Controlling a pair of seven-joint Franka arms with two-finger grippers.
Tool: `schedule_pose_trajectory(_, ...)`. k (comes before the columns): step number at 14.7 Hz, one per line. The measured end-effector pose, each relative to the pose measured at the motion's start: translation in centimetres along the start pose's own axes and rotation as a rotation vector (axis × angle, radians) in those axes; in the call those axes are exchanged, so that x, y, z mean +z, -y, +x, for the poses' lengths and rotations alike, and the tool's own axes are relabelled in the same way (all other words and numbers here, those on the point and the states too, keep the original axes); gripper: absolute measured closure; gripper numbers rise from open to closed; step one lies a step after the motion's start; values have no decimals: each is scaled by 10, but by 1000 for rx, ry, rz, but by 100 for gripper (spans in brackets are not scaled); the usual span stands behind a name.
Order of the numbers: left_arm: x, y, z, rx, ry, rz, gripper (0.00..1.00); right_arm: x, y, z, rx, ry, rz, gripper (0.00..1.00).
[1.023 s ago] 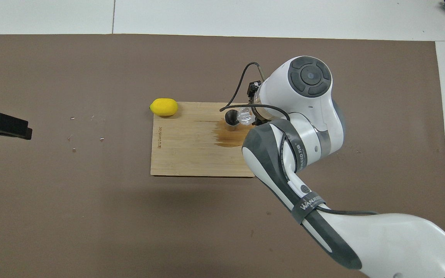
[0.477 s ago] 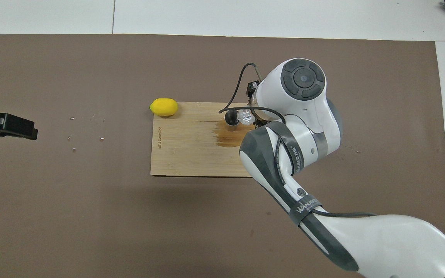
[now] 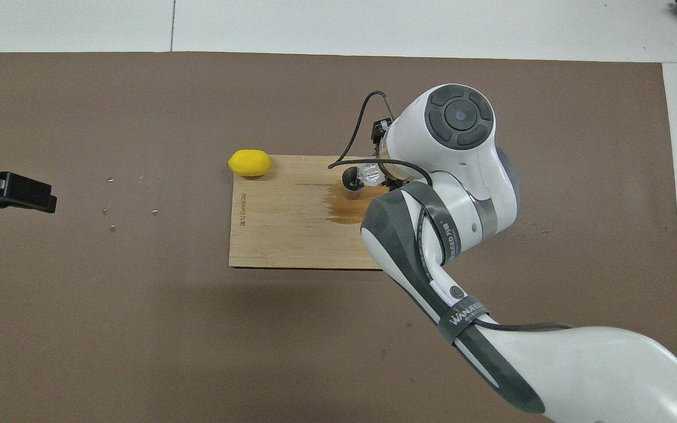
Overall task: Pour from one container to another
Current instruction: 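Tilt the glass cup with the right gripper to pour into the metal cup, then carry the glass cup with the right gripper back to its spot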
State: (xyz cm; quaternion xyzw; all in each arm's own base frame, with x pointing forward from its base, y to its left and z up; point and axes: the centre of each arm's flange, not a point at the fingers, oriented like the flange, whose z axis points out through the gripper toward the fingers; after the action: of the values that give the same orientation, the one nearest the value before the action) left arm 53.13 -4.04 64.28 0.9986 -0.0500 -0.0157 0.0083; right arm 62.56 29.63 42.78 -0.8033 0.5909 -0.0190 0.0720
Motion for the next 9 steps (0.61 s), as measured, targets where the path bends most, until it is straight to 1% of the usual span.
schedule_pose_trajectory(5,0,0,0,0,0,0,0,-3,4,10,46,42,2,50)
schedule_pose_trajectory(9,0,0,0,0,1,0,0,-4,5,15,91,97,-4,50)
